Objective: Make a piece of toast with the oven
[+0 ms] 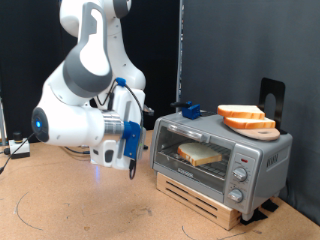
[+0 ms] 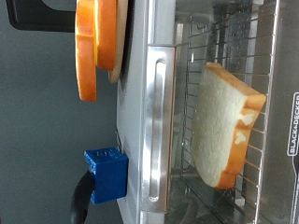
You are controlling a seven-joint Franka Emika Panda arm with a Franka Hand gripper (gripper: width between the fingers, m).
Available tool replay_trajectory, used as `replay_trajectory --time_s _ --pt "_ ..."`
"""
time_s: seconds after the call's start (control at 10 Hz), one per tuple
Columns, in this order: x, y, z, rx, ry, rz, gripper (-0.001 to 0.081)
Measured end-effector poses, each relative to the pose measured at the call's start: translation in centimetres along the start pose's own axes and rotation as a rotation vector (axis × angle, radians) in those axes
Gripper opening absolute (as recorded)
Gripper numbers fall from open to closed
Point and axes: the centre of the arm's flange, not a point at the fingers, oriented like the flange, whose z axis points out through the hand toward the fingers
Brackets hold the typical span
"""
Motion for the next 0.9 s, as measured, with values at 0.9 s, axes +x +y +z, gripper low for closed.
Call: replay_trajectory --time_s 0.9 --pt "8.5 -2.8 1.8 0.118 0.03 -0.068 0.0808"
